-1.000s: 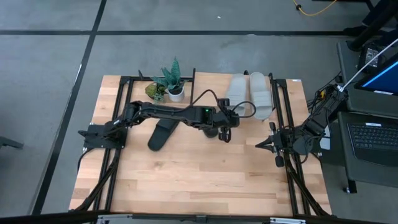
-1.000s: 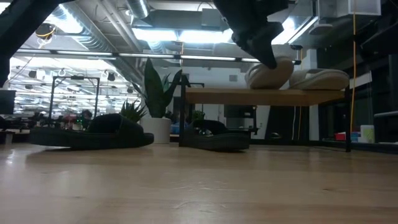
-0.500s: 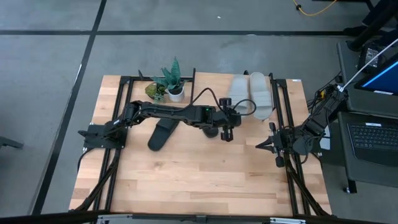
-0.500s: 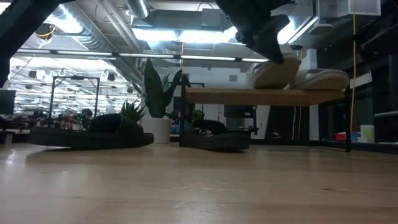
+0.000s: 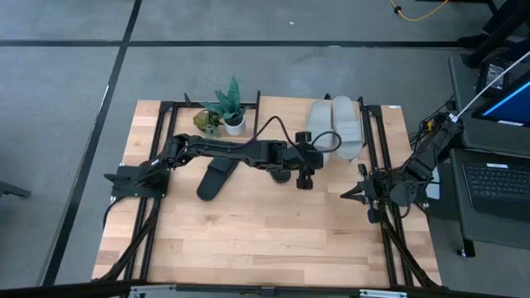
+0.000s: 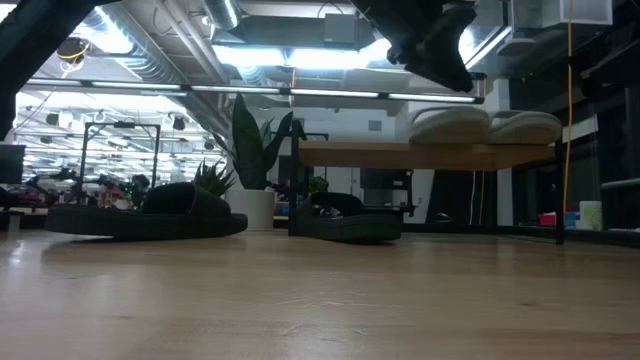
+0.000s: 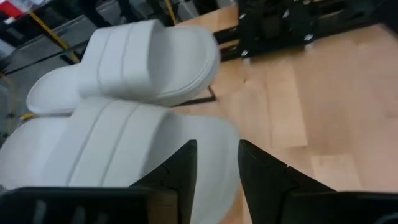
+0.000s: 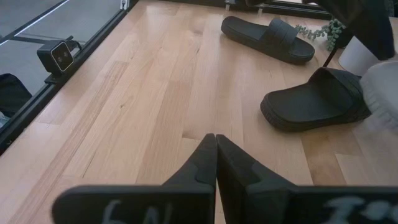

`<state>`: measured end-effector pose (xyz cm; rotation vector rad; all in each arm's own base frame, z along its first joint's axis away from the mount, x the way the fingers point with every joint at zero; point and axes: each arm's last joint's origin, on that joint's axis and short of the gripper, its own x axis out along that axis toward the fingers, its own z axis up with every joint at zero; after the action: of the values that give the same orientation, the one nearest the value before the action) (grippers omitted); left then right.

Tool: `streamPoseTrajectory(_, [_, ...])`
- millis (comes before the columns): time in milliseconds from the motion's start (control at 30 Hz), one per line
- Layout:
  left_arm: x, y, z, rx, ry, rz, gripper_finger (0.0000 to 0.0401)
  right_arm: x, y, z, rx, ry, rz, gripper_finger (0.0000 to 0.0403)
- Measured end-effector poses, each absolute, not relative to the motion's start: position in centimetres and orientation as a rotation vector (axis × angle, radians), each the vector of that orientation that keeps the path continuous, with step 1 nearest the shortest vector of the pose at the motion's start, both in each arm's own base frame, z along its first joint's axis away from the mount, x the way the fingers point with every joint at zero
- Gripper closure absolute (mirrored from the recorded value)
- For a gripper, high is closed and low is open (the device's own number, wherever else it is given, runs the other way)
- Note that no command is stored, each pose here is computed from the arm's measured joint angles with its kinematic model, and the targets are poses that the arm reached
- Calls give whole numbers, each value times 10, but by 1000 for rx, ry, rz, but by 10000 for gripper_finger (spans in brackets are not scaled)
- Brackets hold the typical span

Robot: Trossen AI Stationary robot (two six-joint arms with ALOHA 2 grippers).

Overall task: Pick and place slides into the shelf
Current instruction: Put the gray slipper on the shelf

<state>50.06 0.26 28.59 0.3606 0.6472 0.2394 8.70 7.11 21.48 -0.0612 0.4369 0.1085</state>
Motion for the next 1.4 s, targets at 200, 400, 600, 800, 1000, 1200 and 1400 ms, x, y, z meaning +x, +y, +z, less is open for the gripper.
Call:
streamPoseTrajectory(200, [501, 2, 287, 355, 635, 225, 285, 87, 71, 215, -62, 437, 108, 397])
streamPoseTrajectory(400, [501, -3, 287, 428, 651, 220, 285, 87, 71, 215, -61, 437, 108, 397])
streamPoseTrajectory(600, [483, -14, 302, 587, 739, 354, 306, 87, 71, 214, -70, 446, 106, 397])
streamPoseTrajectory(800, [473, -12, 299, 546, 837, 367, 387, 87, 70, 214, -72, 447, 105, 397])
streamPoseTrajectory(1000, [469, 6, 283, 489, 954, 406, 399, 86, 70, 214, -72, 448, 105, 397])
streamPoseTrajectory(1200, [469, 13, 285, 395, 934, 355, 400, 86, 70, 214, -72, 447, 105, 397])
streamPoseTrajectory(1400, [472, 16, 278, 373, 950, 320, 401, 86, 70, 214, -72, 447, 105, 397])
